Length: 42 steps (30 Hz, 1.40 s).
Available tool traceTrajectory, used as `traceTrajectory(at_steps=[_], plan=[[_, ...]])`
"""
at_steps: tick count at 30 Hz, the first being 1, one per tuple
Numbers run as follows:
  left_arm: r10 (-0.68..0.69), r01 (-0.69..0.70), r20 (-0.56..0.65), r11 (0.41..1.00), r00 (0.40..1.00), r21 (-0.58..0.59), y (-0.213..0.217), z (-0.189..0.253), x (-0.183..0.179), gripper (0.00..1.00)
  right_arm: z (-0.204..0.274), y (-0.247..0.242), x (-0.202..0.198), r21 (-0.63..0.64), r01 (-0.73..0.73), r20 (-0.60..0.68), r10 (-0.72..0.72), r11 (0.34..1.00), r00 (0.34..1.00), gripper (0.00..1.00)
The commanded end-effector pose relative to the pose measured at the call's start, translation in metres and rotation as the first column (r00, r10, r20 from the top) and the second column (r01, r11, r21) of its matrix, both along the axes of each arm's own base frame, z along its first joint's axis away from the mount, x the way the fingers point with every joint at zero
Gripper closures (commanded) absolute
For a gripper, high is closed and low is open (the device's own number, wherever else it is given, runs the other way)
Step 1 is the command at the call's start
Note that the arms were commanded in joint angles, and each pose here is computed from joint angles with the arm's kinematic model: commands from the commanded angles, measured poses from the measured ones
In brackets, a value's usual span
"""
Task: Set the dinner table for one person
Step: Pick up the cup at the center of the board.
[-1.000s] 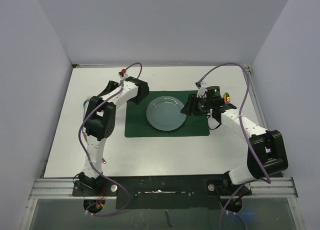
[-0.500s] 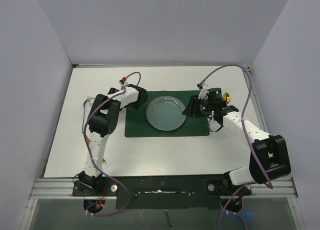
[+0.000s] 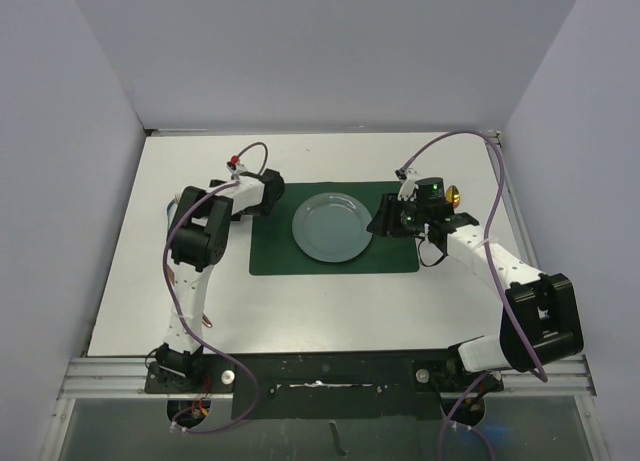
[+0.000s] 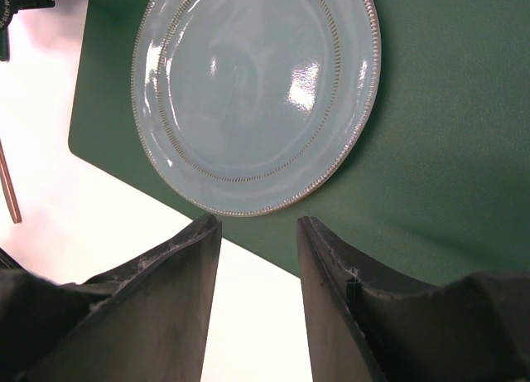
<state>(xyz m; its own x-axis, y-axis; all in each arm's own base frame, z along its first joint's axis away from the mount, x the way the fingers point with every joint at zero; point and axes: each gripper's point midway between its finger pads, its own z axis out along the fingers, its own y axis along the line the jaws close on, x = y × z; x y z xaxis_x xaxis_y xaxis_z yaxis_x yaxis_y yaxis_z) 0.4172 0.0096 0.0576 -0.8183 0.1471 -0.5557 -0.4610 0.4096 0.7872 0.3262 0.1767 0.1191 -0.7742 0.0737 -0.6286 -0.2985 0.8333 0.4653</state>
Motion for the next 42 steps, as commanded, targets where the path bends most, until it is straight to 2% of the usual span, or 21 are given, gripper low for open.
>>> traceTrajectory(at_steps=[1,5,6,8,9,10,13,15,16,24,29,33,38,42], plan=[[-0.002,0.005,0.122,1.0,0.992,-0.026,-0.006,0.021,0.021,0.31,0.005,-0.002,0.005,-0.004,-0.002,0.04,0.002,1.0,0.999,0.57],[-0.001,0.003,0.139,1.0,0.99,-0.011,-0.006,0.02,0.024,0.33,0.001,-0.002,0.005,-0.012,-0.001,0.03,0.002,1.0,1.0,0.57],[0.0,0.001,0.142,1.0,0.99,-0.005,-0.005,0.02,0.025,0.38,0.0,-0.003,0.005,-0.012,0.001,0.026,0.0,1.0,1.0,0.57],[0.003,-0.003,0.141,1.0,0.99,0.0,-0.004,0.019,0.027,0.68,-0.003,-0.002,0.005,-0.016,-0.001,0.019,0.002,1.0,1.0,0.57],[0.005,-0.005,0.14,1.0,0.99,-0.001,-0.003,0.018,0.028,0.77,-0.005,-0.002,0.005,-0.019,-0.002,0.013,0.003,1.0,1.0,0.57],[0.007,-0.007,0.136,1.0,0.991,0.0,-0.003,0.017,0.028,0.83,-0.007,-0.003,0.006,-0.021,-0.002,0.007,0.003,1.0,1.0,0.57],[0.014,-0.015,0.129,1.0,0.992,0.005,0.001,0.016,0.028,0.85,-0.013,-0.002,0.006,-0.023,-0.006,-0.009,0.005,1.0,1.0,0.58],[0.018,-0.019,0.127,1.0,0.992,0.006,0.003,0.016,0.028,0.97,-0.017,-0.001,0.006,-0.022,-0.01,-0.02,0.01,1.0,1.0,0.58],[0.02,-0.021,0.126,1.0,0.992,0.005,0.004,0.016,0.027,1.0,-0.019,0.0,0.006,-0.021,-0.011,-0.024,0.011,1.0,1.0,0.58],[0.028,-0.023,0.158,0.999,0.987,-0.037,0.002,0.023,0.031,1.0,-0.027,0.001,0.007,-0.024,-0.015,-0.045,0.014,1.0,0.999,0.58],[0.025,0.012,0.224,0.987,0.974,-0.16,-0.01,0.046,0.041,1.0,-0.03,0.003,0.008,-0.019,-0.018,-0.053,0.017,1.0,0.998,0.58],[0.012,0.079,0.305,0.956,0.952,-0.284,-0.022,0.075,0.051,1.0,-0.033,0.006,0.008,-0.009,-0.023,-0.062,0.023,1.0,0.998,0.58],[-0.006,0.169,0.393,0.908,0.92,-0.383,-0.036,0.113,0.06,1.0,-0.035,0.009,0.008,0.002,-0.026,-0.07,0.026,1.0,0.997,0.58],[-0.014,0.237,0.429,0.849,0.903,-0.472,-0.046,0.131,0.067,1.0,-0.034,0.011,0.008,0.007,-0.029,-0.07,0.029,1.0,0.997,0.58]])
